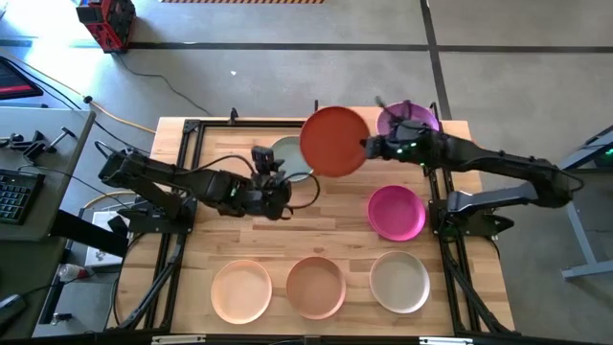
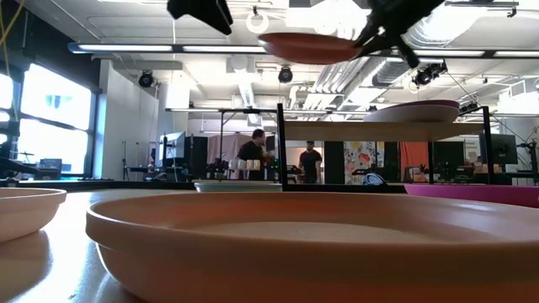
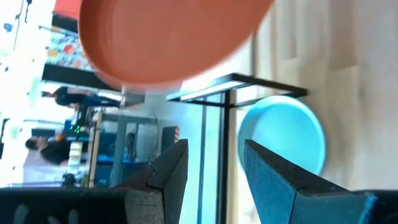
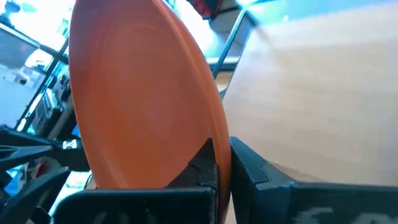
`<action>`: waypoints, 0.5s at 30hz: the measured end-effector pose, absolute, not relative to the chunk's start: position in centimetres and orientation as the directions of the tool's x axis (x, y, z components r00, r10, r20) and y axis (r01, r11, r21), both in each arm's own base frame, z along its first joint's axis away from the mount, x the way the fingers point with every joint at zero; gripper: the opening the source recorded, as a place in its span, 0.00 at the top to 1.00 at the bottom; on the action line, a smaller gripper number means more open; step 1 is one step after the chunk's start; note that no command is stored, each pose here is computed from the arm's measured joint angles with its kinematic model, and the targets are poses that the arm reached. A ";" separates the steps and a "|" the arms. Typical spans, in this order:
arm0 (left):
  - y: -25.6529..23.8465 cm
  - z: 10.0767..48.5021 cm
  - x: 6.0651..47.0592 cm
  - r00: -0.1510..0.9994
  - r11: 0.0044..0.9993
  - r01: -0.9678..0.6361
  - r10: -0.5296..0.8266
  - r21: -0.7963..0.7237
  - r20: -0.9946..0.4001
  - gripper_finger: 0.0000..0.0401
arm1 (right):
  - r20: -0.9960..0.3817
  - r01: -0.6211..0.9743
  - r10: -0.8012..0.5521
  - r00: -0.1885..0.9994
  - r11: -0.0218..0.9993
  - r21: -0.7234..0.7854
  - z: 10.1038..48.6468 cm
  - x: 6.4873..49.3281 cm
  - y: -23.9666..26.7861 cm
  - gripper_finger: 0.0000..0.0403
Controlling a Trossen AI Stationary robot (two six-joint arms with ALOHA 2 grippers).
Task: Place and stack plates onto a shelf
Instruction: Stack the orange plate on the purple plate on the shelf
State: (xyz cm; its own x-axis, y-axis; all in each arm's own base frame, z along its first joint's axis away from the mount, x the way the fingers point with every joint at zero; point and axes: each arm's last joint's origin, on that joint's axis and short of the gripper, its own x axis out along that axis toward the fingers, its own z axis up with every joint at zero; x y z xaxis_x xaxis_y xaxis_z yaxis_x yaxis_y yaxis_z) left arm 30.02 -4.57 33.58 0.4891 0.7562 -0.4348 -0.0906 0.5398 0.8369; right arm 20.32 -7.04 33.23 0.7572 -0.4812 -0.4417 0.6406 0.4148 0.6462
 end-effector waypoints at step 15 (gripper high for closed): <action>1.1 33.6 30.4 0.339 0.508 -0.174 0.835 0.843 -0.433 0.64 | -0.467 0.731 -0.631 0.620 0.247 0.636 35.0 11.1 -7.4 1.00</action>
